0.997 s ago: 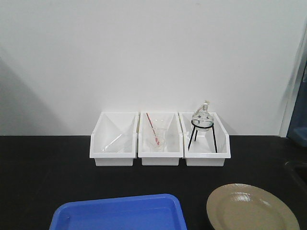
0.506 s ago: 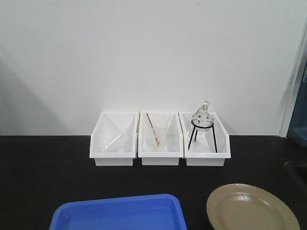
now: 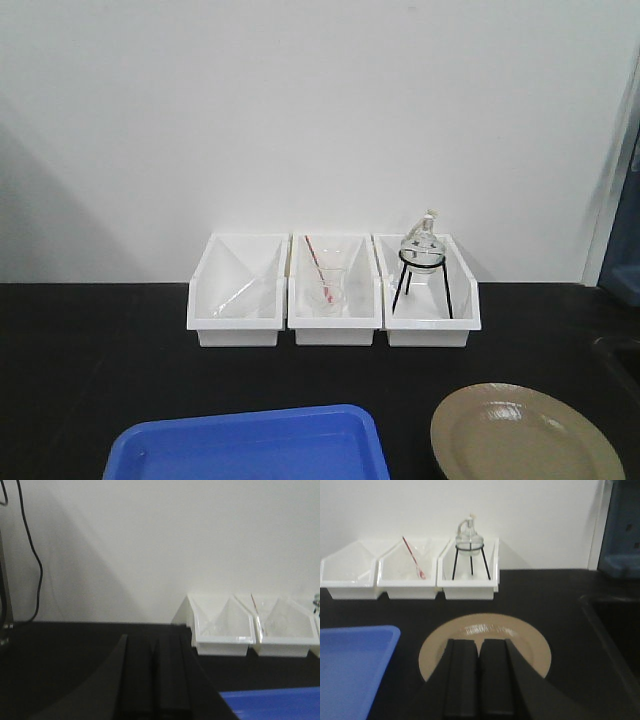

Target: Place disk in tray to left cabinet

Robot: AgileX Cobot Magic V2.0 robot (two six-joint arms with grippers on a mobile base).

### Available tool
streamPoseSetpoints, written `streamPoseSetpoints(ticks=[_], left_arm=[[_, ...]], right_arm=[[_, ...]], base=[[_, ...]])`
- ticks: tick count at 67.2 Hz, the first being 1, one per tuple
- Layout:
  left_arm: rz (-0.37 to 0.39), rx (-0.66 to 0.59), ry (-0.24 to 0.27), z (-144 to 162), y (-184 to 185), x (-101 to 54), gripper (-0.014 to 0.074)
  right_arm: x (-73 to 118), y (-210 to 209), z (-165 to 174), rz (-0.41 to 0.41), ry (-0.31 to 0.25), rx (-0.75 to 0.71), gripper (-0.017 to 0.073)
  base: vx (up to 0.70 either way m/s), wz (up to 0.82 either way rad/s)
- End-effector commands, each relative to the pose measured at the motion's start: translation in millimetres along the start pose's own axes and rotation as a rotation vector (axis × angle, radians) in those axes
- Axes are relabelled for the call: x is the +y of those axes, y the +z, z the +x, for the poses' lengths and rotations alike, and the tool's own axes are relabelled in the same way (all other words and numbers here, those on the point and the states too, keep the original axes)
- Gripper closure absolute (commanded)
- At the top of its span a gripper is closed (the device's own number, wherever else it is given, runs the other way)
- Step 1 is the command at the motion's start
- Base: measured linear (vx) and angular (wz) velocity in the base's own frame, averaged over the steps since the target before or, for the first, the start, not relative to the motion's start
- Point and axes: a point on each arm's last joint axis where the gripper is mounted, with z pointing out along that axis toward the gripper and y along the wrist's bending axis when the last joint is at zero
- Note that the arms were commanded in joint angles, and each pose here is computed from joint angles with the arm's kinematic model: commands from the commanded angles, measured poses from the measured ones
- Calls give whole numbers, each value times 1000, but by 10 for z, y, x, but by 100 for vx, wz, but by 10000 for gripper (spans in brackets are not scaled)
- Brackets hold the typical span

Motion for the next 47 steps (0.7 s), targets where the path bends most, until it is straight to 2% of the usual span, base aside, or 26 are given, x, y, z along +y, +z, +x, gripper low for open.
streamPoseSetpoints(ticks=[1,10,18,26,30,41,47], left_arm=[[0,-9,4,-62,80,2,591],[4,63,7,21,144,0,555],[4,72,7,29,155,0,470],[4,72,7,29,155,0,375],[4,72,7,29,155,0,340],[4,72,7,29,155,0,292],[4,72,7,29,155,0,293]], right_arm=[[0,125,-150,4,-14,-35,538],[1,319,-103,3,-11,33,473],[4,475,-57,3,63,80,344],[4,615,-6,5,67,120,198],[4,675,19,6,80,135,162],[7,776,88,27,284,212,129],[-12,803,-36,49,386,275,129]], base=[[0,0],[0,0],[0,0],[0,0],[0,0],[0,0],[0,0]])
